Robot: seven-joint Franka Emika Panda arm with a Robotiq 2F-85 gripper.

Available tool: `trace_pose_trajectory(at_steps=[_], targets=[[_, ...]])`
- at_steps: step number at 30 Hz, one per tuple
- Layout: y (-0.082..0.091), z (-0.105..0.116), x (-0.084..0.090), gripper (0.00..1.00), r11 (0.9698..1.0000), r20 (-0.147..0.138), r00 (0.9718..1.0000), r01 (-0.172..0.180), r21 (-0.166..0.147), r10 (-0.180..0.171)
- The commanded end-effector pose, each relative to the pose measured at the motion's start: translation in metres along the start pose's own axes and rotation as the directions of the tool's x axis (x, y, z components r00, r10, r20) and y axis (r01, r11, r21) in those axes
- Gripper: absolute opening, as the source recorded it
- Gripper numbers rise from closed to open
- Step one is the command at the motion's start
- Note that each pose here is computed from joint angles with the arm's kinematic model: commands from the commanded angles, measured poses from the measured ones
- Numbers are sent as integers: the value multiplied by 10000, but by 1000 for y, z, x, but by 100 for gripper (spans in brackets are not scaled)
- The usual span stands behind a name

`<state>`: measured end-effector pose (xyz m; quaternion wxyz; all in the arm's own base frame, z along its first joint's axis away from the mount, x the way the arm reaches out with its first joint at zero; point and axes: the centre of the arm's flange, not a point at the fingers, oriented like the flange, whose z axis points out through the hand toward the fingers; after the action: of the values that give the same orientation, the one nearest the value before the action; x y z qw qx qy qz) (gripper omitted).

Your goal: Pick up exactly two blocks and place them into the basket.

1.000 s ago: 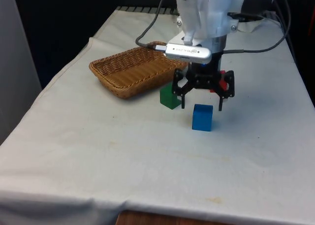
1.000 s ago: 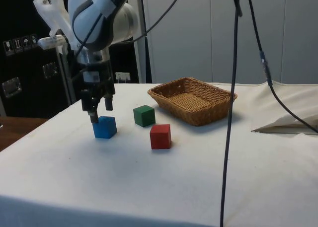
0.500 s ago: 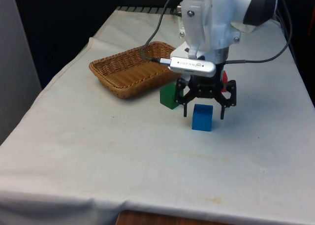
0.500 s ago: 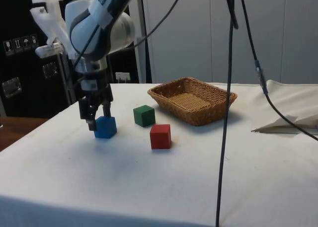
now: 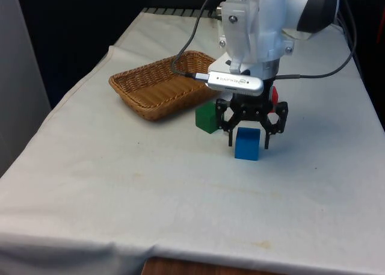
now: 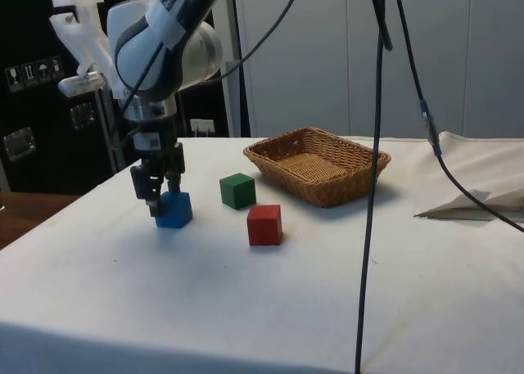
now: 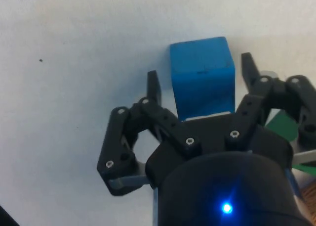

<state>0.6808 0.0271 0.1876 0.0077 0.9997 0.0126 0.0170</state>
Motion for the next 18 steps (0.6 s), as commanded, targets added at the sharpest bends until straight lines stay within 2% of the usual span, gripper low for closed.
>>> trace_pose_trajectory(at_steps=[1,5,6,13,18], targets=[[0,0,0,46,10000,0,10000,0,0,0],[0,0,0,3,10000,-31,10000,-7,2,7],[0,0,0,0,10000,-31,10000,-7,2,7],[0,0,0,1,10000,-31,10000,-7,2,7],[-1,-14,-2,1,10000,20,10000,17,-80,-17]])
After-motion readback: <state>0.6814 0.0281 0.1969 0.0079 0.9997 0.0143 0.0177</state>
